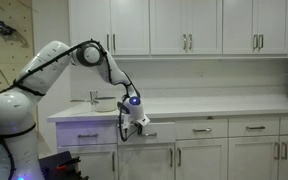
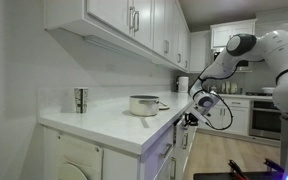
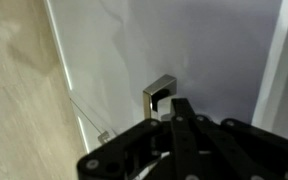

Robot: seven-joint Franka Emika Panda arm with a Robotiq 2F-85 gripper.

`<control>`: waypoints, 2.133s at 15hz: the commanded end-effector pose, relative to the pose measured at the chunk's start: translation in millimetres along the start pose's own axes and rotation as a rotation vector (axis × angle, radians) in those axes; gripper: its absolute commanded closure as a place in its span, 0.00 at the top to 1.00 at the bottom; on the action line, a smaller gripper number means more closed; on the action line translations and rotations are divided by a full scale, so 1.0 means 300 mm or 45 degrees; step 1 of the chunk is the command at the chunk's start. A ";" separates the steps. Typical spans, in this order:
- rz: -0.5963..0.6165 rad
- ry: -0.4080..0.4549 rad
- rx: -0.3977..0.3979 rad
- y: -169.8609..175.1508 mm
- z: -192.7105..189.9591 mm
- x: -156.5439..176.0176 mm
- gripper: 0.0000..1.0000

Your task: Open and close the second drawer on the left

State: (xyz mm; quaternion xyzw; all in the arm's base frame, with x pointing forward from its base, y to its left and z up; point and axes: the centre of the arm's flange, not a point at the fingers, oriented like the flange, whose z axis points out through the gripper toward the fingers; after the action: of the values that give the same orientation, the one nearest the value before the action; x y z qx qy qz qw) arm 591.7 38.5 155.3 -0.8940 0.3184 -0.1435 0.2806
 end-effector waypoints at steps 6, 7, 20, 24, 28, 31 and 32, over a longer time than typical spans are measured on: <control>0.186 -0.072 0.253 -0.132 -0.053 -0.024 0.00; 0.188 -0.079 0.260 -0.130 -0.054 -0.025 0.00; 0.183 -0.070 0.207 -0.139 -0.057 0.007 0.39; 0.066 0.099 0.001 -0.135 -0.120 0.096 0.70; -0.005 0.306 -0.235 -0.133 -0.249 0.229 1.00; -0.006 0.387 -0.429 -0.063 -0.388 0.353 1.00; 0.000 0.418 -0.498 -0.032 -0.442 0.390 1.00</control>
State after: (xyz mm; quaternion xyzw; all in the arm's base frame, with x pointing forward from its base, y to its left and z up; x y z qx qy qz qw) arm 620.7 -54.2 227.3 -0.8942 0.3632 -0.2348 0.1157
